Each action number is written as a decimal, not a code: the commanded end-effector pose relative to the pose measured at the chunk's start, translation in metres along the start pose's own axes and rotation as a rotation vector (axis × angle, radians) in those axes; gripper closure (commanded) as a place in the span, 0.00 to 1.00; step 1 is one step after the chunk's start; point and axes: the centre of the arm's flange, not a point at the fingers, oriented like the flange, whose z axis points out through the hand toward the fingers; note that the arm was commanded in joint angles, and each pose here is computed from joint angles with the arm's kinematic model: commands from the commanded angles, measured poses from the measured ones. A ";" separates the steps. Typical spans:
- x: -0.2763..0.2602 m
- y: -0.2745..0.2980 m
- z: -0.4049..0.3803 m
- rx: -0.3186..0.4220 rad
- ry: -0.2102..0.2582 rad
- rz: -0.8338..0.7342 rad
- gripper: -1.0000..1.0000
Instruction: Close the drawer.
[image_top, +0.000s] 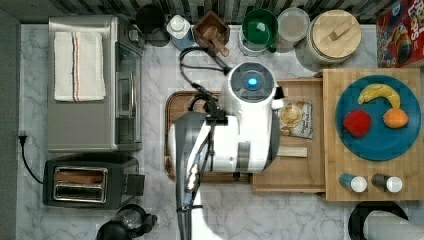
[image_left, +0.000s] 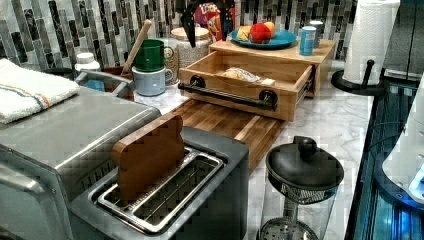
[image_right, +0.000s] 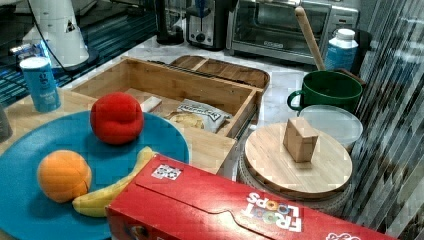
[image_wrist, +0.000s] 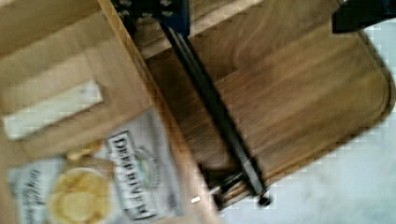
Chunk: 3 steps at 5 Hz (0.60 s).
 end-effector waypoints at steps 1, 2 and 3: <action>-0.041 -0.039 0.046 0.066 0.017 -0.391 1.00; -0.043 -0.042 0.070 0.058 0.042 -0.431 1.00; -0.043 -0.047 0.094 0.006 0.052 -0.449 1.00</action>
